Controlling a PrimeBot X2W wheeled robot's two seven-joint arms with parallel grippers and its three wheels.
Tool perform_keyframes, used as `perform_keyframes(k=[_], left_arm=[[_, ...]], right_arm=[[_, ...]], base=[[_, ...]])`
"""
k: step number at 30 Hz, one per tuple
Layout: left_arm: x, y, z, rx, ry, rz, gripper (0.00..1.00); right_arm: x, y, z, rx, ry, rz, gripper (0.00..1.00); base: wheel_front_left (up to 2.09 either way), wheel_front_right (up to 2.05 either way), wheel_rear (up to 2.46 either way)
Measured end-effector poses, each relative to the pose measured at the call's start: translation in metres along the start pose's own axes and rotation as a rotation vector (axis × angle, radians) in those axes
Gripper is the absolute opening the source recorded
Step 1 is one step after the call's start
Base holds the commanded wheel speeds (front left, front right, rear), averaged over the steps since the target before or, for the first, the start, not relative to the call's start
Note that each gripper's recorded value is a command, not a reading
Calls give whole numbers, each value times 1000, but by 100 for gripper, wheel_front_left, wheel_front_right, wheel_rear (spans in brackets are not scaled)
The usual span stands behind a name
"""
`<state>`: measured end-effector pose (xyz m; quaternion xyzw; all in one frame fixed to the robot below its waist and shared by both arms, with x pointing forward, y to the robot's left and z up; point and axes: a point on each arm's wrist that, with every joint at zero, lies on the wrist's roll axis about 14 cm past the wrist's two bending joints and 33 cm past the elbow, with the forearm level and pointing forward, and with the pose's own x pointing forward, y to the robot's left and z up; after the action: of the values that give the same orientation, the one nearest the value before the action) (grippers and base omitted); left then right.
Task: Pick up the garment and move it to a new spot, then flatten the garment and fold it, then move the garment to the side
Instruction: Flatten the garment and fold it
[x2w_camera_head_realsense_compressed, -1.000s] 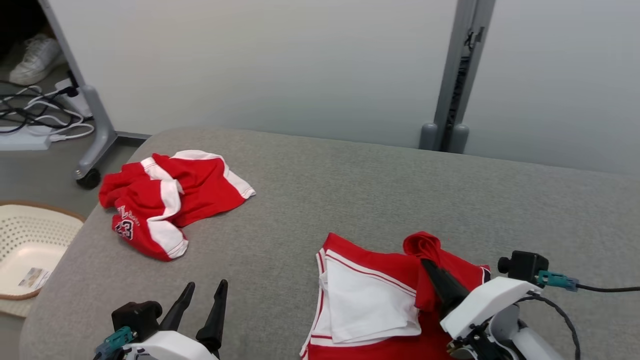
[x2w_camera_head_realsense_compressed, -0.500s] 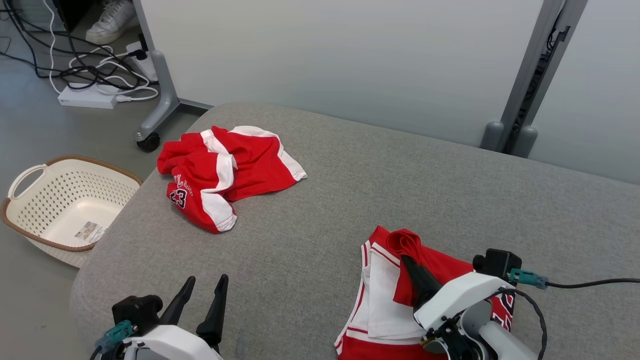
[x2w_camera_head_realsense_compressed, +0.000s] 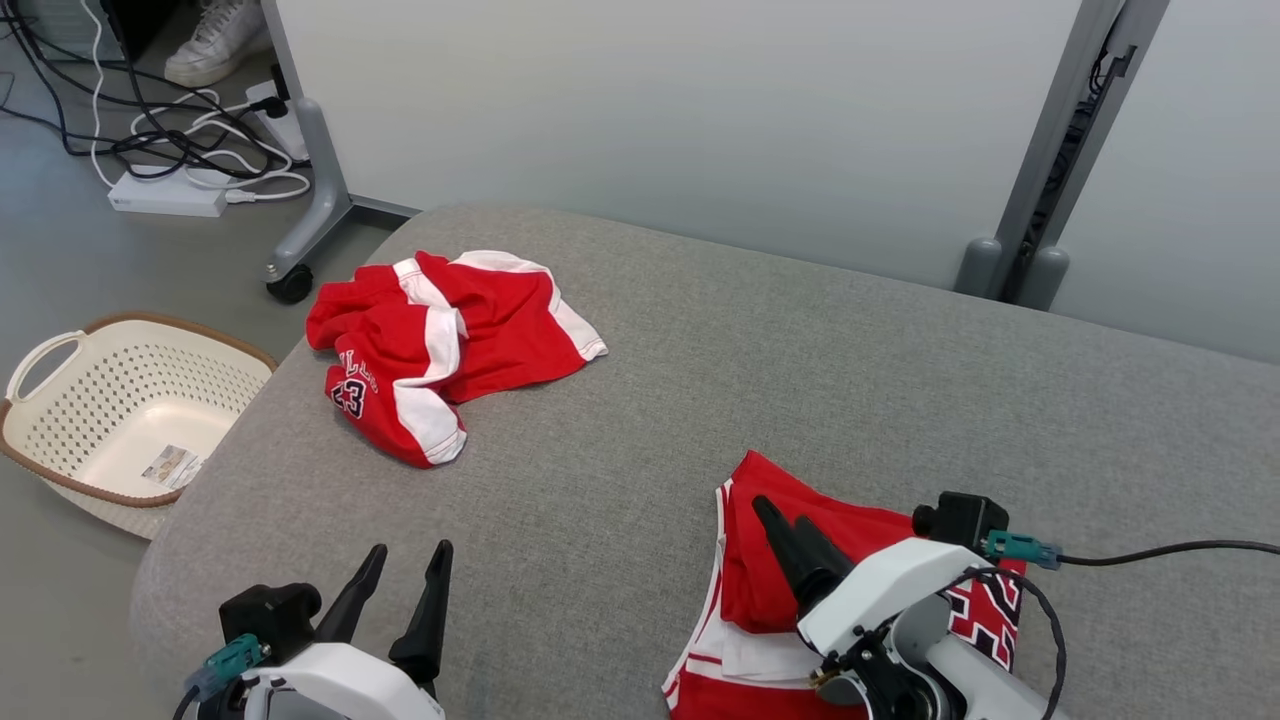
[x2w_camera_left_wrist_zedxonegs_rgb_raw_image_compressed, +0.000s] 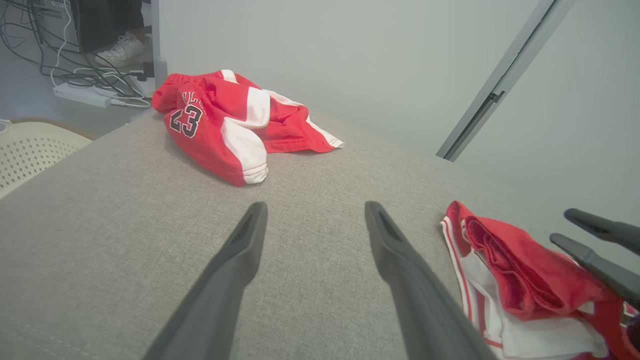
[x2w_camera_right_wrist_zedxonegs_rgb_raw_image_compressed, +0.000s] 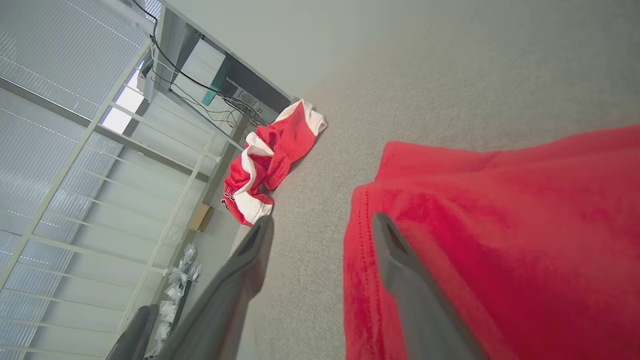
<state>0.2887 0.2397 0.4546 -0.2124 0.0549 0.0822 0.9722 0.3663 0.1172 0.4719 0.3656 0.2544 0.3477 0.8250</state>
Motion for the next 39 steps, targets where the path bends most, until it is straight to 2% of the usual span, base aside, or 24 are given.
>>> perform_keyframes(k=[5, 9, 14, 21, 28, 39], left_arm=[[6, -9, -2, 4, 8, -28, 100], [8, -15, -5, 5, 18, -48, 100], [13, -31, -7, 9, 27, -99, 100], [18, -49, -15, 18, 52, -157, 100], [21, -60, -19, 27, 67, -190, 100], [17, -49, -18, 30, 68, -161, 100]], right_arm=[[-5, 15, 14, -1, -55, 50, 100], [-15, 7, 34, -51, -108, 44, 100], [-40, -27, 61, -167, -173, -33, 100], [-81, -77, 81, -248, -227, -179, 100], [-107, -106, 79, -217, -263, -278, 100], [-99, -114, 57, -164, -216, -303, 100]], base=[[0, 0, 0], [0, 0, 0], [0, 0, 0], [0, 0, 0], [0, 0, 0], [0, 0, 0]])
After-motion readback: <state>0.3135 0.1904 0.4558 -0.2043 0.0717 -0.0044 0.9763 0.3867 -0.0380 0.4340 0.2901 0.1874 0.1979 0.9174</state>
